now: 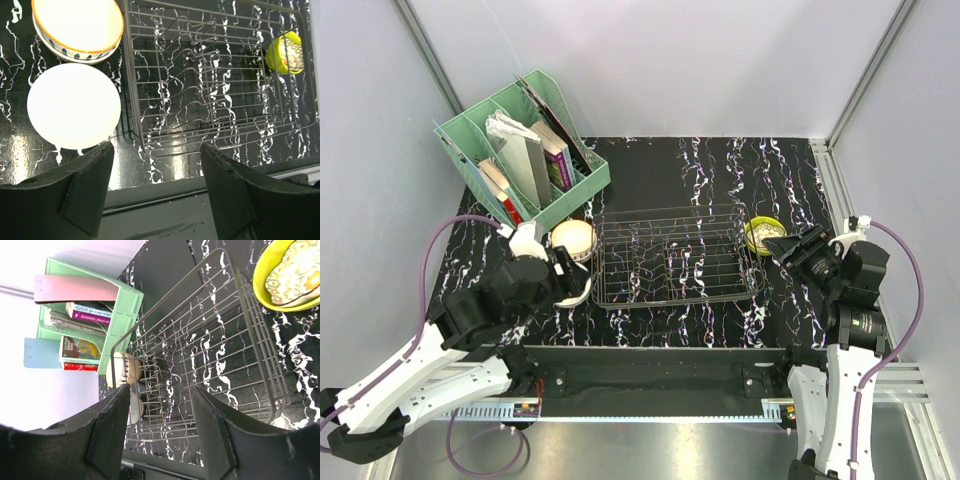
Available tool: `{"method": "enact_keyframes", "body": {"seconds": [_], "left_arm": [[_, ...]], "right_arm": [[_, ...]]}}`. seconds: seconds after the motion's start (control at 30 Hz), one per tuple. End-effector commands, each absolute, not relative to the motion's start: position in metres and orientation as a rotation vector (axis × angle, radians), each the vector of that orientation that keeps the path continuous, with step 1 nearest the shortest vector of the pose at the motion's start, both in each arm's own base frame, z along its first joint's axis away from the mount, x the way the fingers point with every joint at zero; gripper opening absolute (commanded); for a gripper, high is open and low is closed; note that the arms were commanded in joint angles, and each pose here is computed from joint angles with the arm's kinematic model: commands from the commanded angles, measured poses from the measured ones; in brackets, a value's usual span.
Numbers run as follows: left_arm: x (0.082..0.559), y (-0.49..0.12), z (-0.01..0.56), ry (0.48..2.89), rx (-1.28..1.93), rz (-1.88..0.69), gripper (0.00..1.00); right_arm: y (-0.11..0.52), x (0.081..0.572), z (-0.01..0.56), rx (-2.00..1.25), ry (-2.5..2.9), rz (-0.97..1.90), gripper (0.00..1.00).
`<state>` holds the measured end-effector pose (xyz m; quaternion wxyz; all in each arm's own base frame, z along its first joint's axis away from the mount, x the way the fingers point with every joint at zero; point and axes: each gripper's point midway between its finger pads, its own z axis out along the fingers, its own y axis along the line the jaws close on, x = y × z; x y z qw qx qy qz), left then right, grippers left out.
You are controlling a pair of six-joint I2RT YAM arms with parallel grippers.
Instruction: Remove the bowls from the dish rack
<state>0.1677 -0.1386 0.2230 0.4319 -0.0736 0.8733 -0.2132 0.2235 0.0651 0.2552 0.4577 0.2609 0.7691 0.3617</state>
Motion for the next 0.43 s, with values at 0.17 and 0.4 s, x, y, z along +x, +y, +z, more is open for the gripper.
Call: {"method": "enact_keyframes", "body": {"seconds": [0.17, 0.4], "left_arm": [[0.176, -0.1344, 0.2347, 2.11, -0.22, -0.528, 0.74], [0.1744, -0.1375, 0.2308, 2.107, -0.208, -0.558, 0.74]], "right_arm": [[0.06, 0.2312, 0.2658, 0.635, 1.863, 0.863, 0.61], [0.0595, 0.2323, 0.2673, 0.632, 1.861, 0.86, 0.61]]}}
